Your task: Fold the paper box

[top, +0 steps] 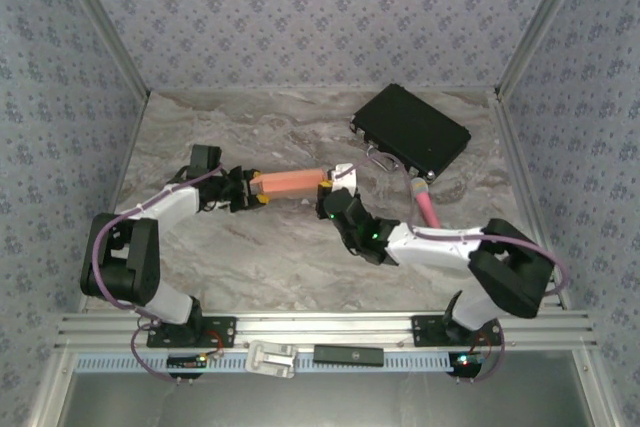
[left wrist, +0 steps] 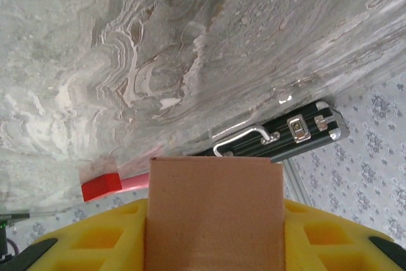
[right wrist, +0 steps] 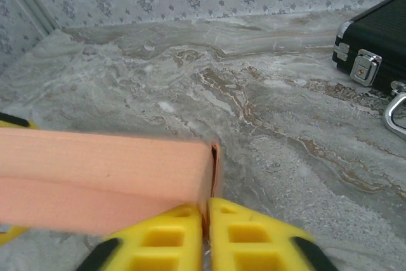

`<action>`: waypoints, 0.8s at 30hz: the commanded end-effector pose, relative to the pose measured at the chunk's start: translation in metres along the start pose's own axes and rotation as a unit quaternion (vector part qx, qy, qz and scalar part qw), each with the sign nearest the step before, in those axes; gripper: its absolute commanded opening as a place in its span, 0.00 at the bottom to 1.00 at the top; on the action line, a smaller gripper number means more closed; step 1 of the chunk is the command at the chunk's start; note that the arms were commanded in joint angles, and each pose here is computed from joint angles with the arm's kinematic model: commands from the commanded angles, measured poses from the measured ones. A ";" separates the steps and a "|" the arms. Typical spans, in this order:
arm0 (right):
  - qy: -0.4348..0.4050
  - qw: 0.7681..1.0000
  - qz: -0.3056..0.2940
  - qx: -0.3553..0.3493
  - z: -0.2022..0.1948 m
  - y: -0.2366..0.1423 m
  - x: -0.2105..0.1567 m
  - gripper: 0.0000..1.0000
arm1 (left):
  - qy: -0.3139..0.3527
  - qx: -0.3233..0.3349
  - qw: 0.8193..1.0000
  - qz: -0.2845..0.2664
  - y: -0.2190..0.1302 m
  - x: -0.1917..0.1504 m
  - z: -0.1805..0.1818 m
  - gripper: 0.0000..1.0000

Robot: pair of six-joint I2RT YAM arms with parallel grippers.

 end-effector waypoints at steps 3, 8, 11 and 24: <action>0.020 1.000 0.014 -0.012 -0.011 -0.023 0.029 0.44 | 0.015 -0.021 1.000 0.009 -0.010 -0.012 -0.023 0.06; 0.046 0.999 0.014 0.021 -0.006 -0.042 0.054 0.52 | 0.019 -0.012 1.000 0.005 -0.008 -0.010 -0.025 0.05; 0.095 0.995 0.011 0.021 -0.014 -0.053 0.066 0.61 | 0.019 -0.012 1.000 0.004 -0.008 -0.011 -0.026 0.05; 0.333 0.921 0.184 0.083 -0.079 -0.030 0.090 0.84 | 0.069 0.006 0.998 0.009 -0.011 -0.020 -0.031 0.05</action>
Point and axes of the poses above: each hand's point on the last joint's axis, 136 mm out from that joint toward the fingers, its own y axis out along the fingers, its own z axis along the line the jaws close on, x = y × z, the point moved 2 cm from there along -y, back along the fingers, and after that the axes turned 1 degree about -y, right-handed, at the moved point
